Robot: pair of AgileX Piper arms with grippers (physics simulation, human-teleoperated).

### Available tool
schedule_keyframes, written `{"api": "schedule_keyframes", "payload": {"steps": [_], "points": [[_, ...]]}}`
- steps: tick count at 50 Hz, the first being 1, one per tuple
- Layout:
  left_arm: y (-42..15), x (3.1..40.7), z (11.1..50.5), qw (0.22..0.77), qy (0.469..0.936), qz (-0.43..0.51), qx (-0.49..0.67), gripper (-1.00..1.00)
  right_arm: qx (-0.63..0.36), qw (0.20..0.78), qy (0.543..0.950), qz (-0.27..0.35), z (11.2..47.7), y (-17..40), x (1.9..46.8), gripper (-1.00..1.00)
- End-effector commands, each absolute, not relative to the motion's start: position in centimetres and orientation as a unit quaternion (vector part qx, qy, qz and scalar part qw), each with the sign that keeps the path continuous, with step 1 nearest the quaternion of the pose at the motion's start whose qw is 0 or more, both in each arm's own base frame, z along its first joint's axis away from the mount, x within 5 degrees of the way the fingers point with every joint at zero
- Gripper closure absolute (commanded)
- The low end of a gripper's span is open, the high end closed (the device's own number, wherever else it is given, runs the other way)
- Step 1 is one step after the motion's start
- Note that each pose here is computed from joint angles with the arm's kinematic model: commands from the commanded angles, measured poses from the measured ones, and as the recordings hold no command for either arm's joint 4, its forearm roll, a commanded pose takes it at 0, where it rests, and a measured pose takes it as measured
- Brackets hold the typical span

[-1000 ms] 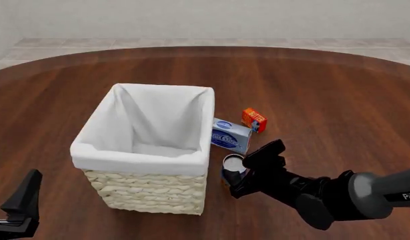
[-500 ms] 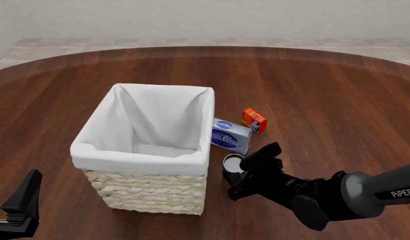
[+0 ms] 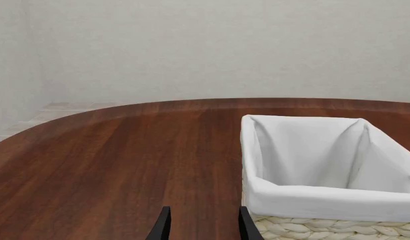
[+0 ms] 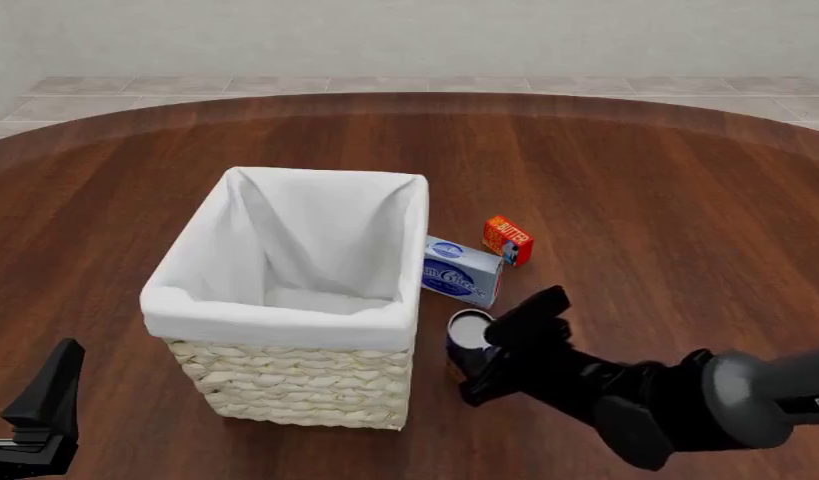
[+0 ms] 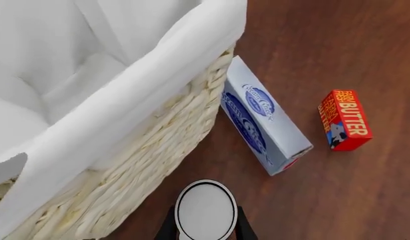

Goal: Pick up the alphabet soup and put it in the basket.

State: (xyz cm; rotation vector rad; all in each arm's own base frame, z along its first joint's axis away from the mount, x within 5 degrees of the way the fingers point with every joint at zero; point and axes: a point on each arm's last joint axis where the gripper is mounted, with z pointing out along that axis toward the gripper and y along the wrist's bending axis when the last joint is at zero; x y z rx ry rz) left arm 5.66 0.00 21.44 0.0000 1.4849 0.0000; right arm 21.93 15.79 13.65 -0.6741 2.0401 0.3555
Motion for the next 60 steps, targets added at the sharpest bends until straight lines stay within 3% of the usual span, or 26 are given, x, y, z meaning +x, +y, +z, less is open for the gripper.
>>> {"api": "schedule_keyframes", "payload": {"steps": [1,22,60], "points": [[0.0,5.7,21.4,0.737,0.676,0.000,0.000,-1.00,-0.269,0.480,0.821,0.153,15.8,15.1,20.9,1.00],[0.0,5.7,21.4,0.737,0.676,0.000,0.000,-1.00,-0.292,0.525,0.782,0.166,22.5,13.9,17.8,1.00],[0.0,5.7,21.4,0.737,0.676,0.000,0.000,-1.00,-0.291,0.606,0.722,0.164,33.3,13.4,17.8,1.00]]}}
